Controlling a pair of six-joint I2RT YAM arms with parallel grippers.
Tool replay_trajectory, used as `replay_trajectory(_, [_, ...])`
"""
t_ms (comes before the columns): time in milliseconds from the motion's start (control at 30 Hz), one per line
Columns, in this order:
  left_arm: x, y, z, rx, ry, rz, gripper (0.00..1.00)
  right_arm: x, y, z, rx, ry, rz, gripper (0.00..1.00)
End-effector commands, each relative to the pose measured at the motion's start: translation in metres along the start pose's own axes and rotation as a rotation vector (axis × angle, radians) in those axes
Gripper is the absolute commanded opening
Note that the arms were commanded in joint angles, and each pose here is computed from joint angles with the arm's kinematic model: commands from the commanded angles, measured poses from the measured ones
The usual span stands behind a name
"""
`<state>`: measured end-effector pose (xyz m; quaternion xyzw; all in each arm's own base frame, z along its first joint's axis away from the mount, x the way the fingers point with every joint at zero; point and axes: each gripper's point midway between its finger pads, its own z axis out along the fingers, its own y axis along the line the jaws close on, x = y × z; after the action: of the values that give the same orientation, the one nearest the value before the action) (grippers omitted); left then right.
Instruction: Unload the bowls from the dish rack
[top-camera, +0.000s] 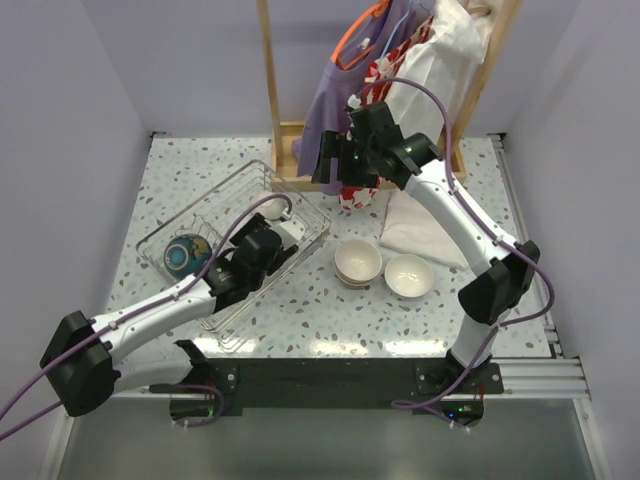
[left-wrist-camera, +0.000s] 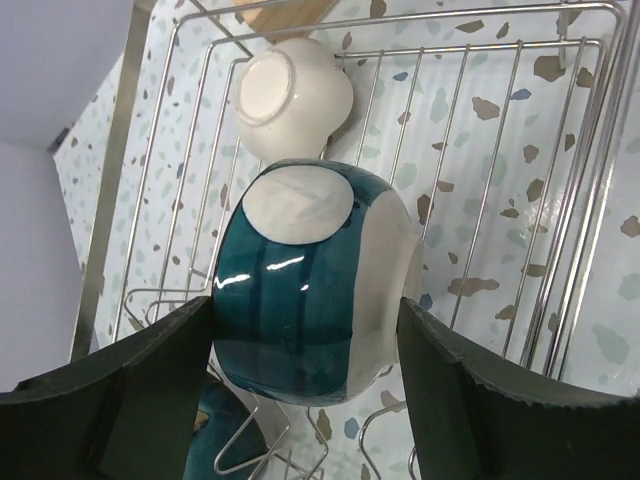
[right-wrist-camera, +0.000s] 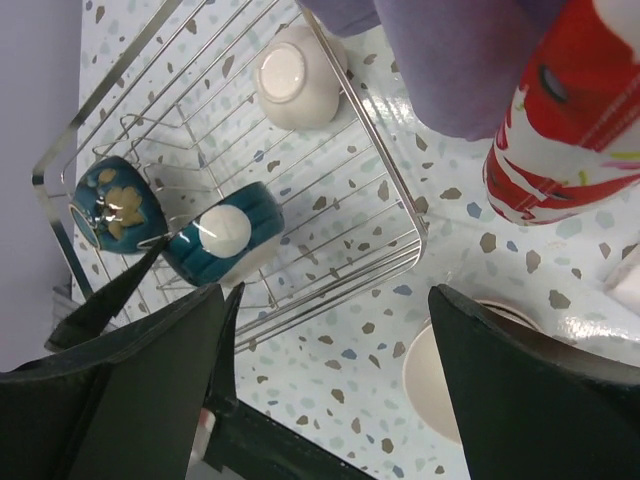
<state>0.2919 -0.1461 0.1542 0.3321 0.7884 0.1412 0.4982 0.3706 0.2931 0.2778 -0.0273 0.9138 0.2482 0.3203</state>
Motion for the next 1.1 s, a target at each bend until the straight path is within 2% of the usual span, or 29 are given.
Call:
replay_trajectory(0, [-0.032, 0.021, 0.002, -0.068, -0.012, -0.193, 0.23, 0.002, -0.009, -0.008, 0.016, -0.056, -0.02, 0.88])
replay_trajectory(233, [-0.063, 0.043, 0.003, -0.049, -0.013, -0.372, 0.22, 0.023, -0.021, -0.017, 0.015, -0.038, -0.043, 0.88])
replay_trajectory(367, [-0.071, 0.051, 0.004, -0.05, 0.013, -0.427, 0.22, 0.038, -0.028, -0.018, -0.002, -0.046, -0.057, 0.88])
replay_trajectory(533, [-0.075, 0.054, 0.01, -0.05, 0.075, -0.538, 0.19, 0.036, -0.029, -0.029, -0.06, -0.158, -0.108, 0.88])
replay_trajectory(567, [-0.076, 0.055, 0.011, -0.05, 0.086, -0.563, 0.16, 0.047, -0.036, -0.024, -0.055, -0.145, -0.118, 0.88])
replay_trajectory(633, [-0.074, 0.057, 0.014, -0.061, 0.13, -0.652, 0.13, 0.042, -0.03, -0.031, -0.099, -0.211, -0.161, 0.89])
replay_trajectory(667, [-0.074, 0.057, 0.015, -0.061, 0.142, -0.68, 0.11, 0.053, -0.035, -0.025, -0.099, -0.199, -0.176, 0.9])
replay_trajectory(733, [-0.074, 0.057, 0.017, -0.06, 0.181, -0.756, 0.1, 0.05, -0.025, -0.027, -0.128, -0.269, -0.26, 0.91])
replay_trajectory(867, [-0.067, 0.055, 0.025, -0.082, 0.262, -0.842, 0.0, 0.075, 0.0, -0.016, -0.155, -0.315, -0.47, 0.94])
replay_trajectory(1067, [-0.057, 0.045, 0.028, -0.114, 0.381, -1.002, 0.0, 0.087, 0.031, 0.0, -0.145, -0.441, -0.605, 0.95])
